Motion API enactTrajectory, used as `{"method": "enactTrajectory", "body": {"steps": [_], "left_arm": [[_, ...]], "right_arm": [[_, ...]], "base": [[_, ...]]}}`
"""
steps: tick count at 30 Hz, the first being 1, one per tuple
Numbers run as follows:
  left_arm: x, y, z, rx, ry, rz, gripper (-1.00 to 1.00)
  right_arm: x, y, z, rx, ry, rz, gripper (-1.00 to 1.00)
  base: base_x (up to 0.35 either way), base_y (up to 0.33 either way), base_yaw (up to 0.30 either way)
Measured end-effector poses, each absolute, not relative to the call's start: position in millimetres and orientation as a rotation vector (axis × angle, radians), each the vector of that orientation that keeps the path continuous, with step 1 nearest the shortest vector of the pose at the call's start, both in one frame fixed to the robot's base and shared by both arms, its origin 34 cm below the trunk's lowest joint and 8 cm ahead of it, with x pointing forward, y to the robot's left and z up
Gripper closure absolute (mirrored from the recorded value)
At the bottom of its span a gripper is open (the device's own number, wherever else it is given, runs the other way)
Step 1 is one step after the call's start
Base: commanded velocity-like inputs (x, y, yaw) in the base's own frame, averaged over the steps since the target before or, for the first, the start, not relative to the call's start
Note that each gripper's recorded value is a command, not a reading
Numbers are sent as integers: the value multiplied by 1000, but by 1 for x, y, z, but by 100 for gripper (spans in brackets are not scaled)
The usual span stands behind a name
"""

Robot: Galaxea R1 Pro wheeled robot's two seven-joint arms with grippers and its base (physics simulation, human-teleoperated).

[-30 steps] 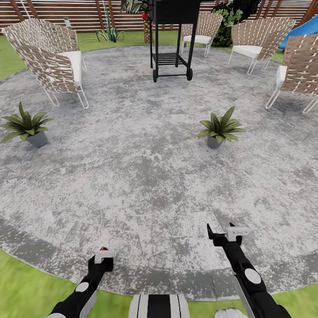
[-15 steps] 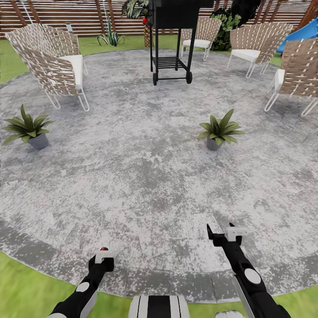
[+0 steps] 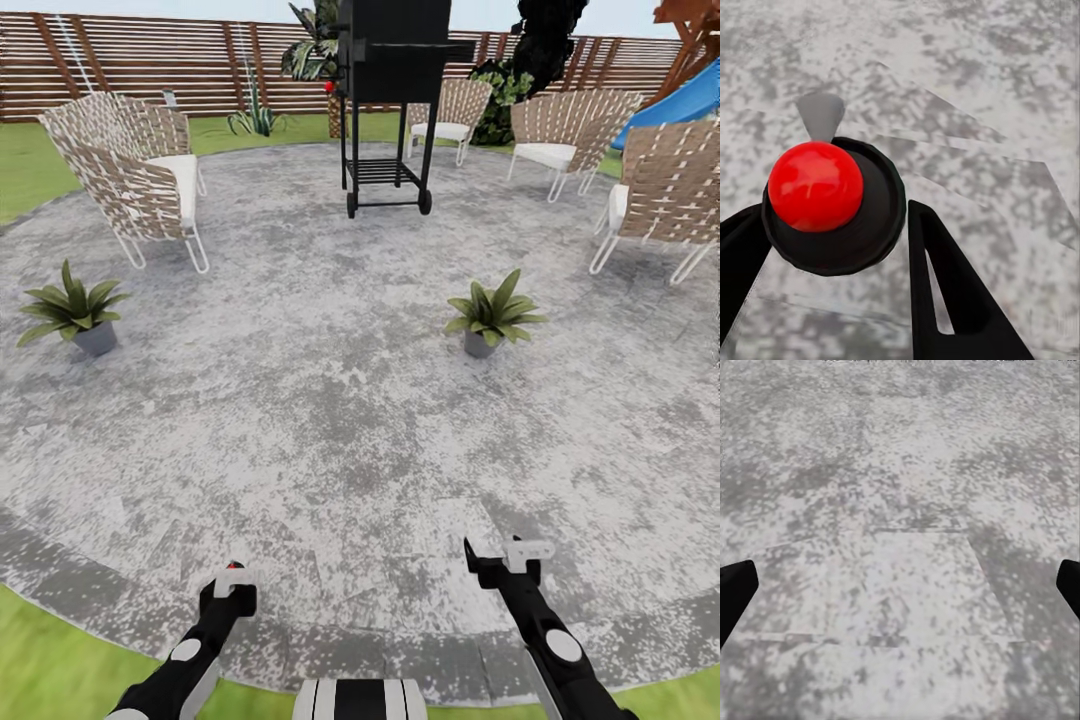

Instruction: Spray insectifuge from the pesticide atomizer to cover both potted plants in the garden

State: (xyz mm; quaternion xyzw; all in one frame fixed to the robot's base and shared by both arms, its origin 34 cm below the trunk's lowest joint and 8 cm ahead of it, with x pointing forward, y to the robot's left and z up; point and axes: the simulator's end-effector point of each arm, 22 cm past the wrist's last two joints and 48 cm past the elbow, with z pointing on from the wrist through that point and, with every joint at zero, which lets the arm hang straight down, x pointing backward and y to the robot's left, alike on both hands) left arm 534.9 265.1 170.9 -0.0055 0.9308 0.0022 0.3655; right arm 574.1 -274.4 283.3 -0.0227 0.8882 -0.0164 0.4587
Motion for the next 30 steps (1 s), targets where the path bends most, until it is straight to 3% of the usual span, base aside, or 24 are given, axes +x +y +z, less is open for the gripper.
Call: {"method": "enactTrajectory", "body": {"steps": [10, 20, 30], "left_arm": [[536, 269, 182, -9, 2393, 12, 100], [476, 273, 166, -17, 2487, 17, 100], [449, 278, 172, -15, 2495, 30, 100]], "right_arm": [[548, -279, 268, -73, 2232, -63, -100], [485, -288, 271, -70, 2196, -74, -100], [455, -289, 273, -73, 2186, -72, -100]], "base": [[0, 0, 0], [0, 0, -3], [0, 0, -101]]}}
